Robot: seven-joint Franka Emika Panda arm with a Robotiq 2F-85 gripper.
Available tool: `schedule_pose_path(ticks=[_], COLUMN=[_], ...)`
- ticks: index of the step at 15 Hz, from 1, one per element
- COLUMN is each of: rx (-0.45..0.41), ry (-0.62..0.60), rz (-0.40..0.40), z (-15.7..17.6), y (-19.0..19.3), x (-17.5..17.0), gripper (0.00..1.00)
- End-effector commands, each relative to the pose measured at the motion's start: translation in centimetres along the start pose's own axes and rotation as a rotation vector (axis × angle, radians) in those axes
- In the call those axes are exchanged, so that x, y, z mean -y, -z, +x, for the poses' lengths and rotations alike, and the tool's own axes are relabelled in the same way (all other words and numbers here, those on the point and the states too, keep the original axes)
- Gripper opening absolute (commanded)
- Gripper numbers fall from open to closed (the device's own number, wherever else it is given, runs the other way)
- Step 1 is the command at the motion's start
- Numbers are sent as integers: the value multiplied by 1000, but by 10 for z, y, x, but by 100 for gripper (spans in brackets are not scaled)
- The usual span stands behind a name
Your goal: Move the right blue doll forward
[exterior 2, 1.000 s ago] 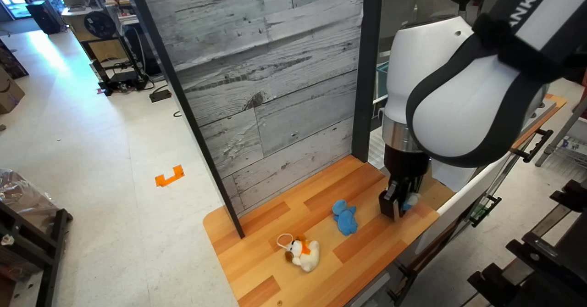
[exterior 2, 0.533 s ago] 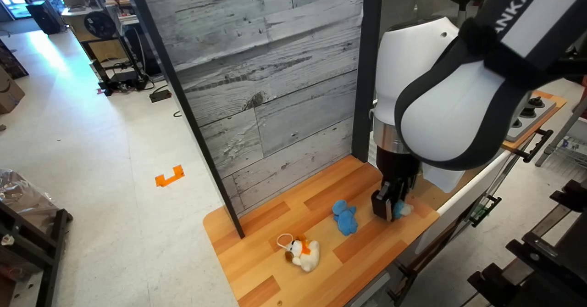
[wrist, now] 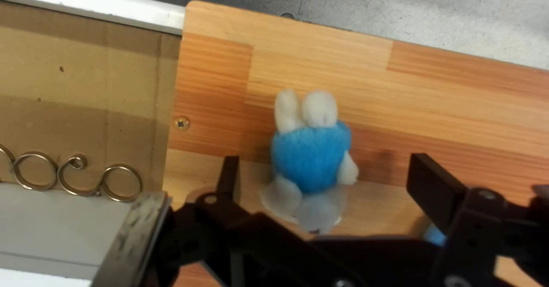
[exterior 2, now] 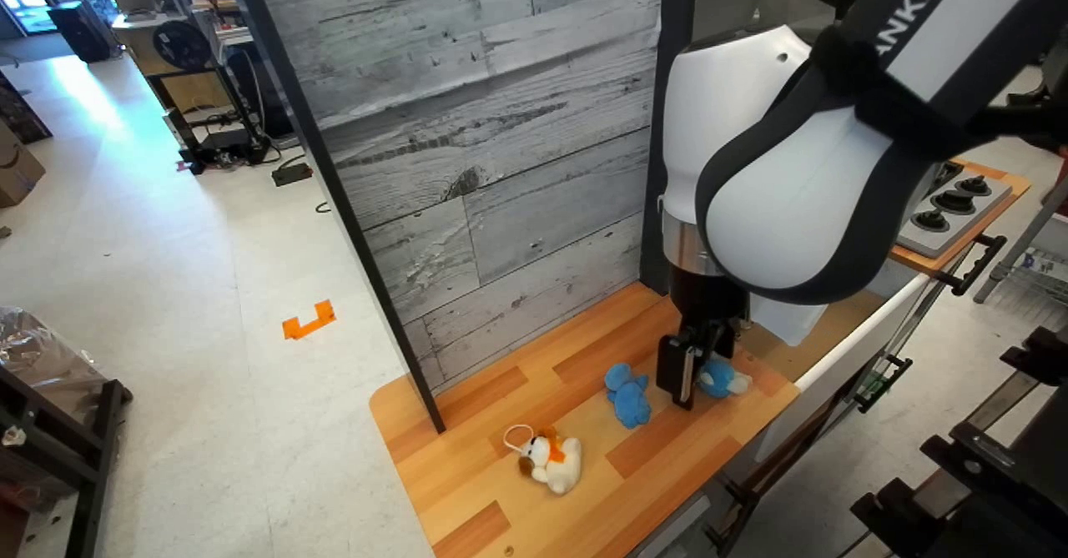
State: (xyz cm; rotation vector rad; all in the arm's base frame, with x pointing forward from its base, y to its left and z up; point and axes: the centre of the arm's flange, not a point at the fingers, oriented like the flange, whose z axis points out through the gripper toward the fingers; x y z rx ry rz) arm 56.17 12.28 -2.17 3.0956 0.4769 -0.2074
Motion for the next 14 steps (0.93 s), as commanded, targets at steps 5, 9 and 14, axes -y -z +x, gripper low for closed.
schedule_pose_path(ticks=[5, 9, 14], rx=[-72, -64, -85], ry=[-44, -83, -68], rz=[-37, -17, -21], z=[-9, -17, -8], y=[74, 119, 109], x=[5, 8, 5], gripper=[100, 100, 100])
